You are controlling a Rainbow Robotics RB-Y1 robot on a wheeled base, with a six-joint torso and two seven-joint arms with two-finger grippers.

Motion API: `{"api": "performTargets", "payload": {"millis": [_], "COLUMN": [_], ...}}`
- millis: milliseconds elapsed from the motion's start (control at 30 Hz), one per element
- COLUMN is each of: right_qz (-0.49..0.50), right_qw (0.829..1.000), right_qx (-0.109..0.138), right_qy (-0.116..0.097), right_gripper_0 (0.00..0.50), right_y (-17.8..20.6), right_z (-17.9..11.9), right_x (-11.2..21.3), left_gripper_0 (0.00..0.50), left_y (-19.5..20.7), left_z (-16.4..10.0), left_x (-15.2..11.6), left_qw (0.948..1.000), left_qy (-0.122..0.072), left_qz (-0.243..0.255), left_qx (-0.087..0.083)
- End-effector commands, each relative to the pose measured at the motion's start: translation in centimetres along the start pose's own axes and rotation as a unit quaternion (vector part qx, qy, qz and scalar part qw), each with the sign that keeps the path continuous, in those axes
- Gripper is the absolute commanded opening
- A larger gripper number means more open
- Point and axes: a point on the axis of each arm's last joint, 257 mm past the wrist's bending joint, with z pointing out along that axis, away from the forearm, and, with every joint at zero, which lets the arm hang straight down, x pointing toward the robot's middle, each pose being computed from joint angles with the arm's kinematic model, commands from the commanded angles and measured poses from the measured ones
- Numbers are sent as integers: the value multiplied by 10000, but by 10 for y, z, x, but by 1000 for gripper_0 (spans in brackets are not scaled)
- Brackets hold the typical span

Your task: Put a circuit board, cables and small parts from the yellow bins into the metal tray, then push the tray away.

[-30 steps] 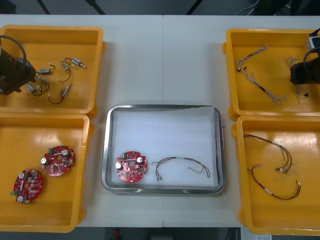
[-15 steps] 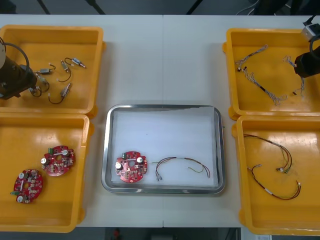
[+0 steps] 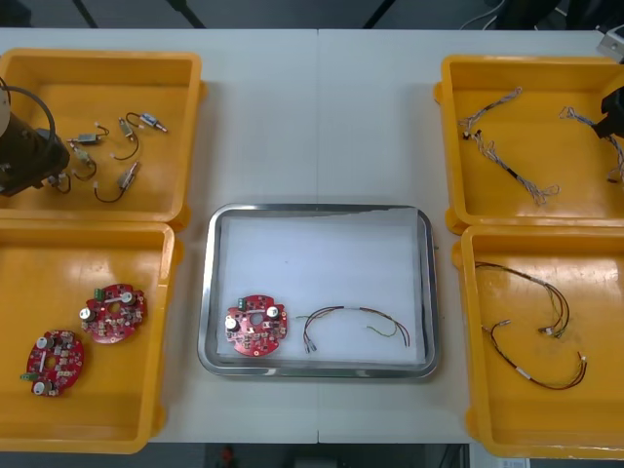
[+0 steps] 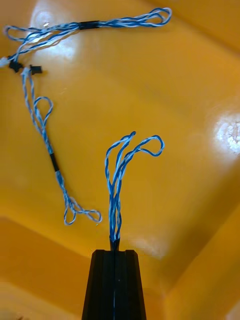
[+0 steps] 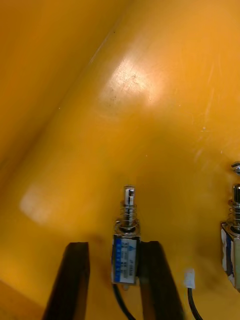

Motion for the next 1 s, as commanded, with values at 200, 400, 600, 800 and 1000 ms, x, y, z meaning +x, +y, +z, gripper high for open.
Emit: {"api": "performTargets", "payload": {"millis": [200, 400, 600, 800, 1000], "right_qz": [-627, -874, -1092, -1279, -1464], "right_qw": [9979, 9960, 9938, 9915, 9887], "right_qx": [104, -51, -74, -158, -244], "right_qy": [123, 161, 194, 198, 228], "right_gripper_0": [0, 0, 0, 0, 0], "right_y": [6, 24, 37, 53, 68], "right_z": [-56, -70, -78, -80, -83], "right_x": [-3, -6, -11, -15, -16], "left_gripper_0": [0, 0, 0, 0, 0], "left_y": [36, 35, 31, 24, 13], "left_z": [7, 7, 7, -9, -40], "left_x": [-13, -11, -8, -18, -32], "left_qw": [9995, 9995, 9995, 9994, 9994], "left_qy": [-207, -181, -123, -122, -69], "left_qz": [234, 266, 277, 332, 347], "left_qx": [-68, -41, 21, 48, 68]}}
